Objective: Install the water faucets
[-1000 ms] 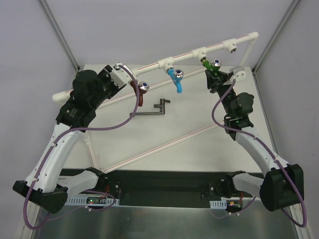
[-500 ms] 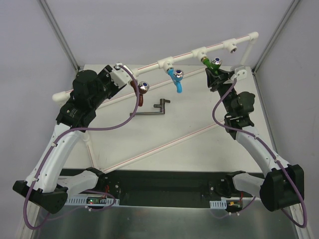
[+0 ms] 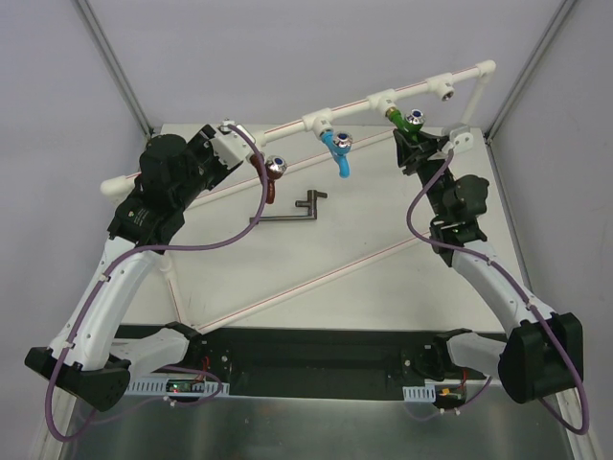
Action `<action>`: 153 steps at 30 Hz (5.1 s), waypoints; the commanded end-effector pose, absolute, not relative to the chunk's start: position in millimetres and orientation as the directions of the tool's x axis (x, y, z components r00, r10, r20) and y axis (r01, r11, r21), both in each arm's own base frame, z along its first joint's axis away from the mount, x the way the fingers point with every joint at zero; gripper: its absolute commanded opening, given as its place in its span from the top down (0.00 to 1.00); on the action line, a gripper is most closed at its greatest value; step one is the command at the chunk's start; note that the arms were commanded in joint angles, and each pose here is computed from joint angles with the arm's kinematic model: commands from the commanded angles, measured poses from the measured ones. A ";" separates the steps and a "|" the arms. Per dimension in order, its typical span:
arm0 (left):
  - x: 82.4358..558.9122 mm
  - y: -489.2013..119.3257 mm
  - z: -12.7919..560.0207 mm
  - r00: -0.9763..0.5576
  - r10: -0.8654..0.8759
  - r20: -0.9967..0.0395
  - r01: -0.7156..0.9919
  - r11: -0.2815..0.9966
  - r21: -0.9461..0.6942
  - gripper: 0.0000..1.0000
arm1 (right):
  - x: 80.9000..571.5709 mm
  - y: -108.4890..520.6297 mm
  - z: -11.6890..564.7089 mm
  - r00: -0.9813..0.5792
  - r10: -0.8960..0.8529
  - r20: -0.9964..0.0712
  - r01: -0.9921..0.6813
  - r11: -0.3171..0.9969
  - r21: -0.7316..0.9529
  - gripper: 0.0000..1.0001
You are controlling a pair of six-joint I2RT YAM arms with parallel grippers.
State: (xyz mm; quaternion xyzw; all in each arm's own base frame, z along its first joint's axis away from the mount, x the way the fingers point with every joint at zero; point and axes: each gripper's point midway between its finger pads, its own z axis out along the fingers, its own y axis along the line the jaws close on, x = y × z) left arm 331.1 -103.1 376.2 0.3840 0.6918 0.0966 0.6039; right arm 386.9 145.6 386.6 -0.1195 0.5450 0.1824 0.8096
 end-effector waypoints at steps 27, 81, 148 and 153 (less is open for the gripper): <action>315.0 -119.4 316.1 -0.247 0.446 -0.861 0.491 0.823 0.286 1.00 | 392.2 161.4 360.0 0.304 0.147 -0.941 -0.474 0.881 -0.015 0.98; 315.4 -115.1 311.9 -0.245 0.476 -0.845 0.488 0.813 0.317 1.00 | 406.5 146.8 418.2 0.228 -0.033 -0.973 -0.422 0.897 -0.129 0.98; 314.0 -114.5 313.7 -0.237 0.478 -0.846 0.488 0.811 0.321 1.00 | 427.2 151.5 373.1 -0.365 0.892 -0.265 -0.120 0.237 0.964 0.98; 314.2 -113.7 313.0 -0.239 0.480 -0.844 0.486 0.812 0.324 1.00 | 430.2 151.1 377.3 -0.383 0.907 -0.176 -0.089 0.153 0.984 0.98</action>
